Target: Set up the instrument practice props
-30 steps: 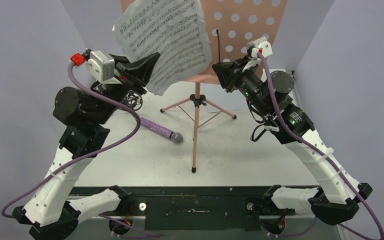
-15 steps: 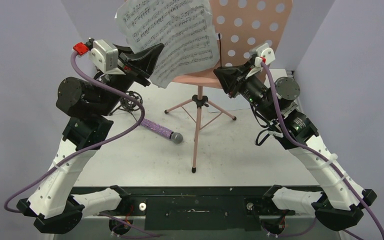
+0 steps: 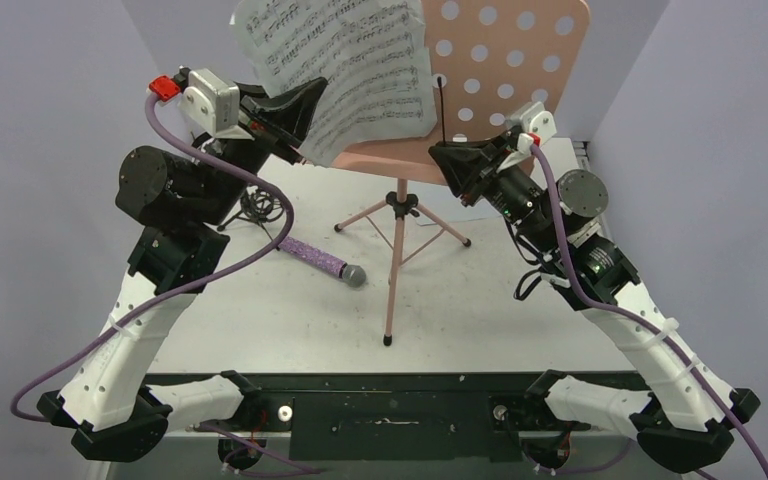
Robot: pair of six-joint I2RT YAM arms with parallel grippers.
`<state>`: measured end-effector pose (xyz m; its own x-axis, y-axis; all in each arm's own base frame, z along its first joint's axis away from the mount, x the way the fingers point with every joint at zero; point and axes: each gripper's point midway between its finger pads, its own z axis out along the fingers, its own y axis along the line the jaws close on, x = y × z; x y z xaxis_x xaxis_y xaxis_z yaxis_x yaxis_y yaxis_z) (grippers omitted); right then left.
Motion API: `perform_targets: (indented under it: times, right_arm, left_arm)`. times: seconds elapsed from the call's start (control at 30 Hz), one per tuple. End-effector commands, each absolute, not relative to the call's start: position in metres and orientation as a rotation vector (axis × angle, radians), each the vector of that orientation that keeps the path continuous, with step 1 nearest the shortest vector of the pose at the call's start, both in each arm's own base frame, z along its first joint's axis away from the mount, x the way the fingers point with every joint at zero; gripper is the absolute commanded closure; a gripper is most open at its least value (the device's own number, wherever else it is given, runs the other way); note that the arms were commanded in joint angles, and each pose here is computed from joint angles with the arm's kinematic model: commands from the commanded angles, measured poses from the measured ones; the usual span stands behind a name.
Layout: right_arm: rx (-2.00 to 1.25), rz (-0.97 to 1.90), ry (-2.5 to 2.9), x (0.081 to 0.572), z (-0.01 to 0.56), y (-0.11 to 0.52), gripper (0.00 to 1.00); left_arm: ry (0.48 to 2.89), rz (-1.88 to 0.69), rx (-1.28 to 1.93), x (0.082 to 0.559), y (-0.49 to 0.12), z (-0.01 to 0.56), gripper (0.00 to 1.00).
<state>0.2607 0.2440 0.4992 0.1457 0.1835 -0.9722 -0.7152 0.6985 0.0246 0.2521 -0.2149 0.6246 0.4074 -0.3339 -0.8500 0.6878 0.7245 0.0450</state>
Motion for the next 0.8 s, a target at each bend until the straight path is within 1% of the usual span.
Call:
perform_targets:
  times: [0.0, 0.23, 0.43, 0.77]
  right_arm:
    - [-0.451, 0.728, 1.080, 0.238, 0.548, 0.227, 0.95]
    - [-0.525, 0.723, 1.051, 0.233, 0.543, 0.235, 0.95]
    - [-0.601, 0.739, 1.061, 0.234, 0.539, 0.249, 0.95]
    - [-0.637, 0.762, 1.059, 0.233, 0.540, 0.257, 0.95]
  left_arm:
    - [0.910, -0.634, 0.372, 0.246, -0.198, 0.643, 1.00]
    - [0.895, -0.660, 0.409, 0.244, -0.206, 0.643, 1.00]
    - [0.845, -0.715, 0.504, 0.233, -0.223, 0.644, 1.00]
    - [0.772, -0.870, 0.673, 0.212, -0.256, 0.644, 1.00]
